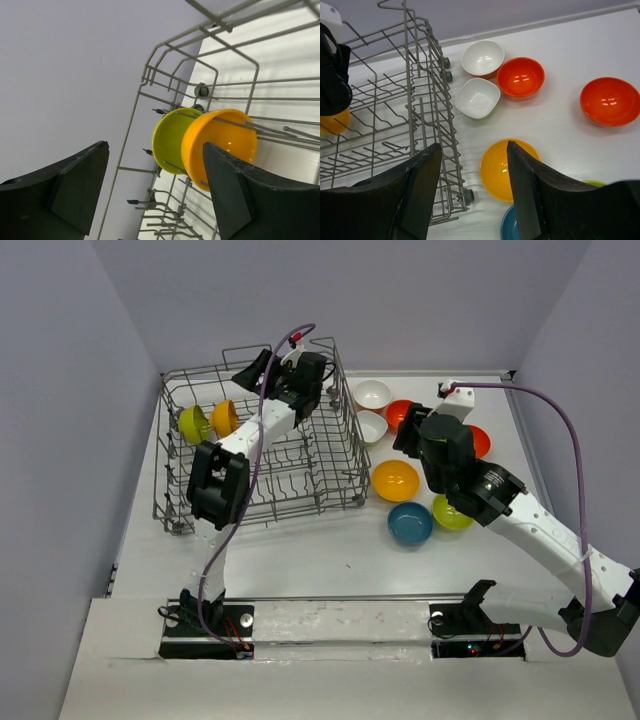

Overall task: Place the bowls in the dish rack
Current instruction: Insert the bowl into the dish rack, then pick up the bowl from the corner of the board.

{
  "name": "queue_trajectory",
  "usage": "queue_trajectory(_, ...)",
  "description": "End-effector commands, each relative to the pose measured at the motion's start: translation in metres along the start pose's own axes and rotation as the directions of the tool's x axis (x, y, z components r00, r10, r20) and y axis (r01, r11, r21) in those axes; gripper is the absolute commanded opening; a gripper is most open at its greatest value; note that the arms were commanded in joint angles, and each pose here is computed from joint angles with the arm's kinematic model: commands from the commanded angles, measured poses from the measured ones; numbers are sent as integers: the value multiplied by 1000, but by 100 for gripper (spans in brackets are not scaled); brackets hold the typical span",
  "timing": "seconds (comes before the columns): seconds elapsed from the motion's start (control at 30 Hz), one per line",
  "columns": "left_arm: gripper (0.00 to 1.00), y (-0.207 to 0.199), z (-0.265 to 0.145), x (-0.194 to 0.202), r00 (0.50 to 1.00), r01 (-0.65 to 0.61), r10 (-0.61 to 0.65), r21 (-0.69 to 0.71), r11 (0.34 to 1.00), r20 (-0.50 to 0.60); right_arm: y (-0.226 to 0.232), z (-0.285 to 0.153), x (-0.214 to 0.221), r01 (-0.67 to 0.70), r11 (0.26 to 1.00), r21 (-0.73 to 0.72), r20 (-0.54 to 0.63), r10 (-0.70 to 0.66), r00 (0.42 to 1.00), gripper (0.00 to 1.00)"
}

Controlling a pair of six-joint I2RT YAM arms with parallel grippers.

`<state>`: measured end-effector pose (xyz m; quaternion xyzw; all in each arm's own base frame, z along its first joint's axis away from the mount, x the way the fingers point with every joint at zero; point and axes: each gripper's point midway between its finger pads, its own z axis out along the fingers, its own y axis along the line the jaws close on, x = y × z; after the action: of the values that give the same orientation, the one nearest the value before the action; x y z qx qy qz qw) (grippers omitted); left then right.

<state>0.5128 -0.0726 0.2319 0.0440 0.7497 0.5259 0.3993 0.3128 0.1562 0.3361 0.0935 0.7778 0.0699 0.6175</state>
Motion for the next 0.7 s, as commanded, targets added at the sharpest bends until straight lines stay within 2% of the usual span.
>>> queue_trajectory(0.0, 89, 70, -39, -36, 973, 220, -222, 43, 975, 67, 5, -4, -30, -80, 997, -6, 78, 80, 994, 61)
queue_trajectory(0.2, 89, 102, -59, -43, 947, 298, -307, 100, 949, 94, 7, -3, -34, -85, 996, 5, 83, 84, 993, 61)
queue_trajectory(0.23, 89, 107, -66, -47, 926, 350, -364, 136, 927, 98, 6, -2, -35, -84, 996, 14, 86, 83, 993, 62)
queue_trajectory(0.27, 89, 109, -70, -43, 930, 339, -356, 160, 927, 90, 7, -1, -36, -85, 996, 15, 88, 84, 993, 63)
queue_trajectory(0.37, 89, 126, -95, -47, 871, 445, -485, 288, 848, 83, 9, 4, -39, -77, 996, 41, 92, 73, 993, 63)
queue_trajectory(0.57, 89, 153, -118, -25, 830, 484, -551, 384, 786, 82, 13, 17, -36, -60, 995, 85, 91, 52, 994, 64)
queue_trajectory(0.6, 93, 162, -121, -16, 816, 503, -573, 395, 769, 76, 13, 20, -33, -53, 993, 102, 90, 44, 995, 64)
queue_trajectory(0.67, 94, 169, -127, -9, 799, 513, -597, 440, 737, 68, 10, 27, -36, -61, 990, 124, 95, 49, 994, 64)
